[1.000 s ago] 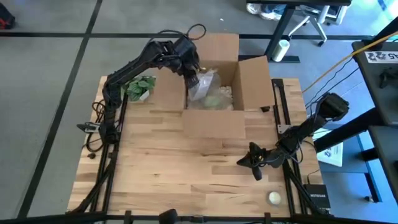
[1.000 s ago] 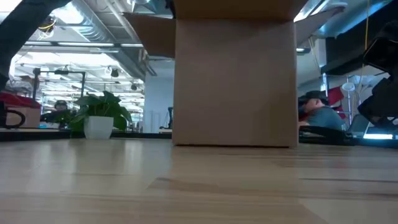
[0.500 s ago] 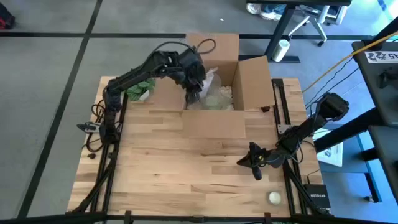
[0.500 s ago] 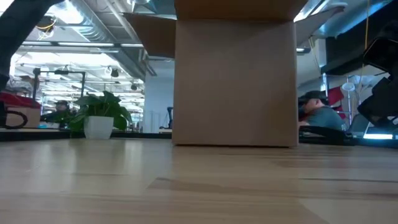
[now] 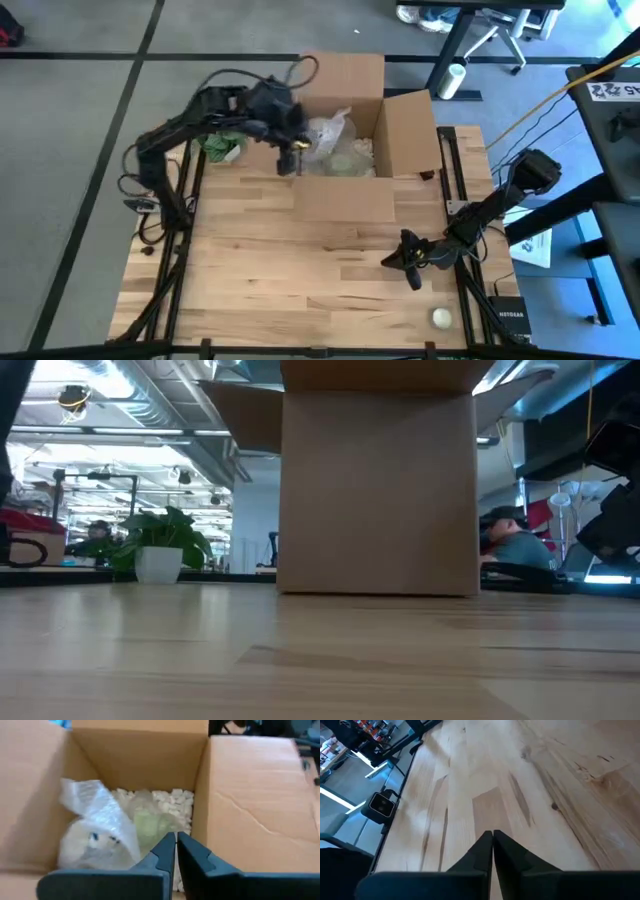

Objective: Wrap mug
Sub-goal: Return to Home Position

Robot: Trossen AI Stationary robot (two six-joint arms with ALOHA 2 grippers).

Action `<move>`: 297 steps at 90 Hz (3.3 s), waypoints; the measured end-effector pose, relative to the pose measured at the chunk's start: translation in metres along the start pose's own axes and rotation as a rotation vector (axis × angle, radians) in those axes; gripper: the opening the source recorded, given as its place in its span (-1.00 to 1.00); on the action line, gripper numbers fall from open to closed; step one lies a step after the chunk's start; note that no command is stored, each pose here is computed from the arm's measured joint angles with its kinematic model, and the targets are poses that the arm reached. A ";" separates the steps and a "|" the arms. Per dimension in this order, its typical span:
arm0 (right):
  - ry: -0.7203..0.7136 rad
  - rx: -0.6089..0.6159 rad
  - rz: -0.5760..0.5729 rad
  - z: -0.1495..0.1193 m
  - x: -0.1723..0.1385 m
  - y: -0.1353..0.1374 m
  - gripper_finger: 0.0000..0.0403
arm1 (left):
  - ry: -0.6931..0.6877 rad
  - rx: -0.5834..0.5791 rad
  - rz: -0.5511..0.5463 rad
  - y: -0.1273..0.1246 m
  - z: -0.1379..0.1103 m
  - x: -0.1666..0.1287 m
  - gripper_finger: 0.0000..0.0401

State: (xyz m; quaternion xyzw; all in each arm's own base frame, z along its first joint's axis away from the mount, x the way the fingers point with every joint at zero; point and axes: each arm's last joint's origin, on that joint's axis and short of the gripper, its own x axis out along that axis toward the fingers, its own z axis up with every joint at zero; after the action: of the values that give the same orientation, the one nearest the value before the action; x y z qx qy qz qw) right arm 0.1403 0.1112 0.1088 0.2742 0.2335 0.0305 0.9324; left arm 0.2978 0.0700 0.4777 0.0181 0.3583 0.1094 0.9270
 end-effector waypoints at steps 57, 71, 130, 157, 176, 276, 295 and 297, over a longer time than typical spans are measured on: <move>-0.010 0.032 0.009 0.001 0.000 0.001 -1.00 | -0.287 -0.198 0.015 -0.021 -0.185 -0.005 -1.00; -0.037 0.033 -0.014 0.002 0.000 0.000 -1.00 | -0.365 -0.261 -0.006 -0.027 -0.227 -0.013 -1.00; -0.064 0.115 -0.033 0.002 0.000 0.000 -1.00 | -0.632 -0.281 -0.049 -0.048 -0.327 0.016 -1.00; -0.065 0.150 -0.032 0.002 0.000 0.000 -1.00 | -0.705 -0.250 -0.035 -0.053 -0.353 0.038 -1.00; -0.066 0.169 -0.032 0.002 0.000 0.000 -1.00 | -0.734 -0.246 -0.033 -0.055 -0.366 0.049 -1.00; -0.302 -0.065 0.004 0.048 -0.029 -0.001 -1.00 | -0.737 -0.178 -0.022 -0.055 -0.366 0.048 -1.00; -0.295 -0.067 -0.035 0.054 -0.061 -0.014 -1.00 | -0.737 -0.176 -0.022 -0.055 -0.366 0.048 -1.00; -0.293 -0.069 -0.042 0.055 -0.064 -0.016 -1.00 | -0.737 -0.177 -0.022 -0.055 -0.366 0.048 -1.00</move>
State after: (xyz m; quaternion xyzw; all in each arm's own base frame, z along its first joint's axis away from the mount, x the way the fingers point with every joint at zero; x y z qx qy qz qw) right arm 0.1070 0.0588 0.1676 0.2384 0.0992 -0.0213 0.9659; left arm 0.0984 0.0099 0.1678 -0.0277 -0.0097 0.1161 0.9928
